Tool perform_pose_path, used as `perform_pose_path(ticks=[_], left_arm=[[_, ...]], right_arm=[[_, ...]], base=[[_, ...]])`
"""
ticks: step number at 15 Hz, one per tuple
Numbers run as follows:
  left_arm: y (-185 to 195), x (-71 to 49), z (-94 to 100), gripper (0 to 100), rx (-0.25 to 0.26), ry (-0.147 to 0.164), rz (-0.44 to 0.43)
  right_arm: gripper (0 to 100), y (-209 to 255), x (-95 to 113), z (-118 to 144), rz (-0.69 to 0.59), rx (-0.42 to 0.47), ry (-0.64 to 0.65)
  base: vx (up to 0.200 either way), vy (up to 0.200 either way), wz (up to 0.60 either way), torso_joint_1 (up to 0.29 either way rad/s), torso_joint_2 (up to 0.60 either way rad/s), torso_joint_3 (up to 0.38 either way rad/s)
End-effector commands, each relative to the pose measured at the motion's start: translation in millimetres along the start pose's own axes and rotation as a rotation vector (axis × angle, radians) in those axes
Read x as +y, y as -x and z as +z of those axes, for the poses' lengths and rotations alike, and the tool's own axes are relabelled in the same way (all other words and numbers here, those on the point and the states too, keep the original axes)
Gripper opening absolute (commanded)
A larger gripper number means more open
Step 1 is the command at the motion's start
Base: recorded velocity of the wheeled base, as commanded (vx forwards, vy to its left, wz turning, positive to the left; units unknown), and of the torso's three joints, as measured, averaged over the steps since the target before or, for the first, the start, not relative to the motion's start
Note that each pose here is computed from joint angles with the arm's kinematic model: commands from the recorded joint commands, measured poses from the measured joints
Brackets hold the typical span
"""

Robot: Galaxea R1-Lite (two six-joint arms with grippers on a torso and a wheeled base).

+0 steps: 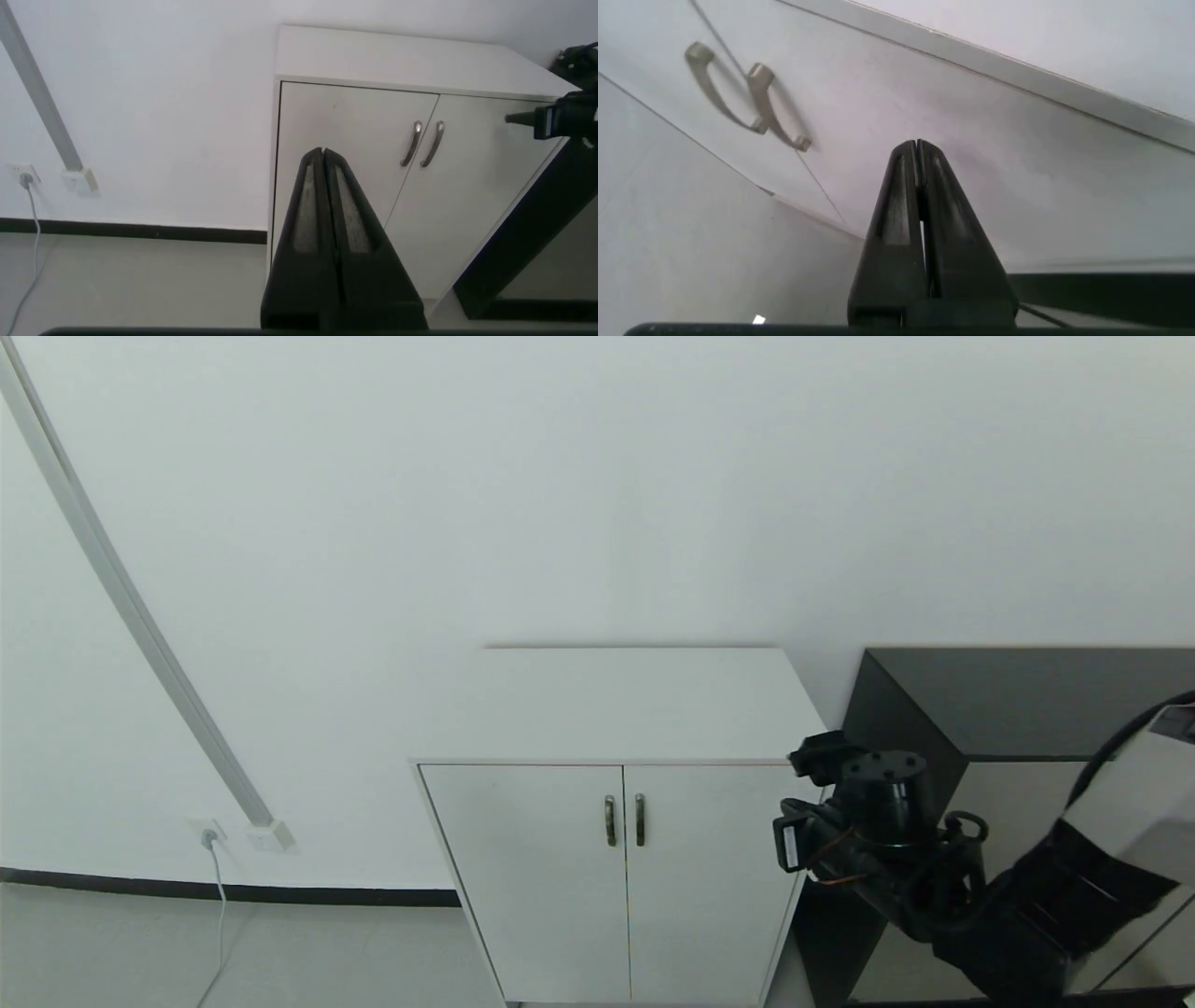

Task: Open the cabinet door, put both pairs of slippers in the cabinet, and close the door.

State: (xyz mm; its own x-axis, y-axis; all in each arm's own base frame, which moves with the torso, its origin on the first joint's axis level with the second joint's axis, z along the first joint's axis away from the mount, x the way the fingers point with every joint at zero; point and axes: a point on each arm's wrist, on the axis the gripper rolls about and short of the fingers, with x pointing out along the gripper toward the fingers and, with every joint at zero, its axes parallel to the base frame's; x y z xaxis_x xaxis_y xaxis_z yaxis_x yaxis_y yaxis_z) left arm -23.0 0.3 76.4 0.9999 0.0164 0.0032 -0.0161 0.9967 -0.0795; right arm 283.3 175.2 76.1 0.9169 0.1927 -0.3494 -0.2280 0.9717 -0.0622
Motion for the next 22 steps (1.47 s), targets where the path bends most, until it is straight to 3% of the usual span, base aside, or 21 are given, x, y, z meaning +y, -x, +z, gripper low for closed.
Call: perform_pose_path(ticks=[1,6,8,16,22], left_arm=[[0.0,0.0,0.0,0,0.000,0.000,0.000],[0.0,0.0,0.0,0,0.000,0.000,-0.001],[0.0,0.0,0.0,0,0.000,0.000,-0.001],[0.0,0.0,0.0,0,0.000,0.000,0.000],[0.0,0.0,0.0,0,0.000,0.000,-0.001]], right_arm=[[0,39.4,-24.8,11.1,-0.064,-0.039,-0.034],[0,77.1,-70.9,13.2,-0.184,-0.064,-0.079],[0,93.9,-80.0,8.4,-0.208,-0.064,-0.087],[0,155.4,-91.3,-11.0,-0.212,-0.098,-0.067],[0,183.6,-95.8,-36.7,-0.206,-0.061,-0.065]], base=[[0.000,0.000,0.00,0.000,0.00,0.000],[0.000,0.000,0.00,0.000,0.00,0.000],[0.000,0.000,0.00,0.000,0.00,0.000],[0.000,0.000,0.00,0.000,0.00,0.000],[0.000,0.000,0.00,0.000,0.00,0.000]])
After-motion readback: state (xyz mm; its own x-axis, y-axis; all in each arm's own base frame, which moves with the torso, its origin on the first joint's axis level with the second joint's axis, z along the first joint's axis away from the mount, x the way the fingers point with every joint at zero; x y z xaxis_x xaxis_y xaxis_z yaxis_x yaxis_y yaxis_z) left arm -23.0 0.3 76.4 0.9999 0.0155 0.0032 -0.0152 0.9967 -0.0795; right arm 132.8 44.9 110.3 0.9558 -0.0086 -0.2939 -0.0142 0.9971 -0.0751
